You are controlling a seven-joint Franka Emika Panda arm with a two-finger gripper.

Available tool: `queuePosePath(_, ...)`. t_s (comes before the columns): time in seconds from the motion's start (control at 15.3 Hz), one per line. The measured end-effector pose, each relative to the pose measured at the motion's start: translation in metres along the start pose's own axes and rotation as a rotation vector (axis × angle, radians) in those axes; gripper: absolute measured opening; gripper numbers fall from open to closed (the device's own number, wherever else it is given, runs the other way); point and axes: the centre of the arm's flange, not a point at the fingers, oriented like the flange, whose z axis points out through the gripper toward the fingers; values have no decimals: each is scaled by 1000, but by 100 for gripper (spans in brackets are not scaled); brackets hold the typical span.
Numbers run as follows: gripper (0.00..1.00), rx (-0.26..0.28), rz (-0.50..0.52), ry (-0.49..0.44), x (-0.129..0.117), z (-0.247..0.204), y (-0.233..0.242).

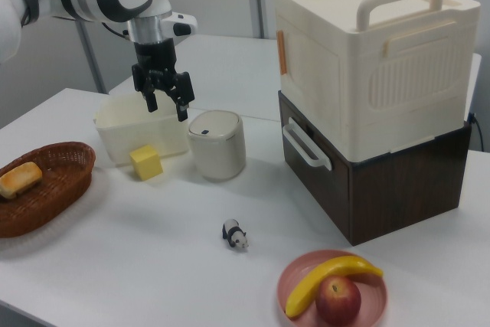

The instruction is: Slide the drawer open

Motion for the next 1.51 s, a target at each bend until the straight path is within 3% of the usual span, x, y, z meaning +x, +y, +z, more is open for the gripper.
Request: queuePosePath(1.51,100,-4,8,-6,-1,-2,14)
